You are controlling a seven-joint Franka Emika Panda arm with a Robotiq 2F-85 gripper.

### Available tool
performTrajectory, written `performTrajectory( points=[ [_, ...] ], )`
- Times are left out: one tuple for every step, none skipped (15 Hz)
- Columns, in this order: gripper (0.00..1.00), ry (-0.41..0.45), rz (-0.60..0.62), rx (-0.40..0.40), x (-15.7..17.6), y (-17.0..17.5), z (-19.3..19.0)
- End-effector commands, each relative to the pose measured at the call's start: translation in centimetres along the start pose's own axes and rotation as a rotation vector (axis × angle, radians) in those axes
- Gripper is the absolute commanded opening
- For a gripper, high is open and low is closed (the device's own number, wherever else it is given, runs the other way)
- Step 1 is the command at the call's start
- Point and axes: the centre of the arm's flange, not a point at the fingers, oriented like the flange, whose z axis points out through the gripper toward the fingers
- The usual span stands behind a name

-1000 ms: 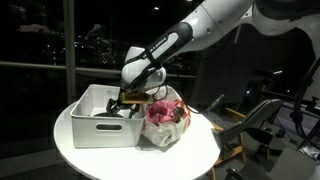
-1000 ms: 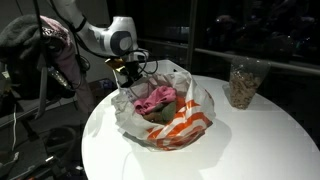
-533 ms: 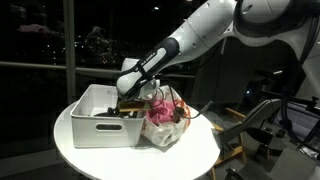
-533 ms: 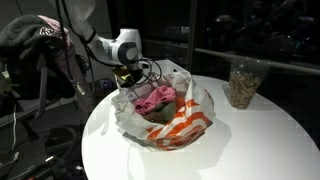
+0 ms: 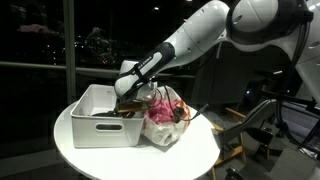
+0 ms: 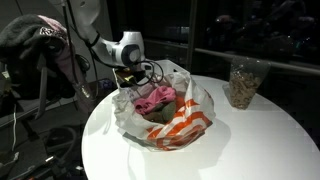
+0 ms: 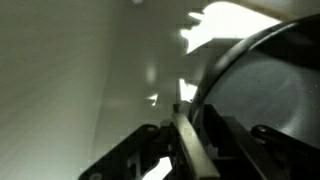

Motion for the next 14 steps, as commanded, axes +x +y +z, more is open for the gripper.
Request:
performTrajectory(
  points=[
    [0.02,0.006,0.019,0.013,1.5,-0.6,-0.6],
    [0.00,0.009,0.021,0.018,1.6,-0.6,-0.8],
    [0.01,0.010,0.025,0.037,1.7,-0.8,-1.3],
    [0.03,0.012,0.031,0.053,1.9,-0.9,-1.8],
    [0.02,0.014,0.043,0.069,2.1,-1.0,-2.2],
    [0.03,0.017,0.054,0.078,2.2,-1.1,-2.6],
    [0.03,0.021,0.066,0.087,2.4,-1.0,-2.9],
    [0.03,0.027,0.078,0.101,2.5,-0.8,-3.4],
    [0.02,0.032,0.089,0.112,2.6,-0.6,-4.0],
    [0.03,0.035,0.101,0.122,2.7,-0.4,-4.4],
    [0.03,0.038,0.115,0.135,3.0,-0.1,-5.0],
    [0.02,0.038,0.129,0.150,3.1,0.2,-5.5],
    [0.02,0.045,0.142,0.164,3.2,0.5,-6.2],
    [0.02,0.054,0.153,0.176,3.3,0.8,-7.0]
  ],
)
